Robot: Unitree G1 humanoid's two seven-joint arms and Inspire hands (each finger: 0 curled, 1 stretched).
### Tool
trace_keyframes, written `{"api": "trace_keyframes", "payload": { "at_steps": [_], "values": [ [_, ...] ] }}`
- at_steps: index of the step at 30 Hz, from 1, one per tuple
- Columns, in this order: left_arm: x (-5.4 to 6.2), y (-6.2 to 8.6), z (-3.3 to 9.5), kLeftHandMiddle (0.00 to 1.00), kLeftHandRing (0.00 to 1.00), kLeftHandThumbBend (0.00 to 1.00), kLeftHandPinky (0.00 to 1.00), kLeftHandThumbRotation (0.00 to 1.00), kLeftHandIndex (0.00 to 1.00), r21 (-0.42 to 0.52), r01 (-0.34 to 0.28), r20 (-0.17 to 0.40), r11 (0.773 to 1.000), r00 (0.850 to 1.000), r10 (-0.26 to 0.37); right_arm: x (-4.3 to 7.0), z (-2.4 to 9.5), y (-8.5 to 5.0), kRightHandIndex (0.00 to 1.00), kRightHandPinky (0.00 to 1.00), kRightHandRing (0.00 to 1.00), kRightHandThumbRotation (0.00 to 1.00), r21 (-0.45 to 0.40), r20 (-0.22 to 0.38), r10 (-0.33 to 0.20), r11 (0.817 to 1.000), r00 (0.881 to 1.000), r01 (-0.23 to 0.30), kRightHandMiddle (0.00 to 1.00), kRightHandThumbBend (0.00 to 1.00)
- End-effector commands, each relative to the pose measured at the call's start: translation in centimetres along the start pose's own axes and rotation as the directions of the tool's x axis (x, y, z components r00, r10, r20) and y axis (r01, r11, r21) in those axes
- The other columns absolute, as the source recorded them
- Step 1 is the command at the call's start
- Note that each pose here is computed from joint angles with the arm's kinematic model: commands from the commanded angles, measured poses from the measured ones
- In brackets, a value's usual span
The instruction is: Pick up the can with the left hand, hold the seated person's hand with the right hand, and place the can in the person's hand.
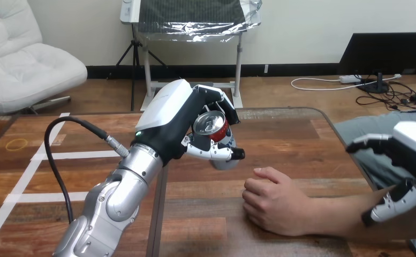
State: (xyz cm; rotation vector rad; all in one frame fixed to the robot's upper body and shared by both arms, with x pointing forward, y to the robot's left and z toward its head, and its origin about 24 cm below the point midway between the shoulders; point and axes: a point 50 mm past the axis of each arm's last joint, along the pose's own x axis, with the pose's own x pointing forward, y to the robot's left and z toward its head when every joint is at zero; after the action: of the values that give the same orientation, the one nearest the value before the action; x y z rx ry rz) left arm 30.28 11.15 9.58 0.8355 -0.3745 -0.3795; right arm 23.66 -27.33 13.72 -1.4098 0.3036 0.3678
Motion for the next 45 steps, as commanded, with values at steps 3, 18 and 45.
{"api": "trace_keyframes", "payload": {
  "at_steps": [3,18,45],
  "values": [
    [1.1,2.2,1.4,0.45,0.37,0.64,0.31,0.00,0.47,0.012,-0.083,0.067,0.996,0.994,0.082,0.9,0.1,-1.9,0.87,0.80,0.89,0.00,-0.103,-0.011,-0.019,0.995,1.000,0.018,0.91,0.89],
    [1.1,2.2,1.5,0.44,0.37,0.64,0.31,0.00,0.47,0.018,-0.076,0.065,0.997,0.995,0.075,2.4,-0.4,-2.1,0.87,0.84,0.91,0.03,-0.178,-0.057,0.034,0.983,0.998,-0.044,0.92,0.87],
    [1.1,2.2,1.4,0.45,0.38,0.64,0.32,0.00,0.48,0.010,-0.069,0.056,0.998,0.996,0.069,5.2,0.1,-1.5,0.87,0.89,0.93,0.14,-0.332,-0.099,0.162,0.925,0.982,-0.186,0.93,0.81]
  ]
}}
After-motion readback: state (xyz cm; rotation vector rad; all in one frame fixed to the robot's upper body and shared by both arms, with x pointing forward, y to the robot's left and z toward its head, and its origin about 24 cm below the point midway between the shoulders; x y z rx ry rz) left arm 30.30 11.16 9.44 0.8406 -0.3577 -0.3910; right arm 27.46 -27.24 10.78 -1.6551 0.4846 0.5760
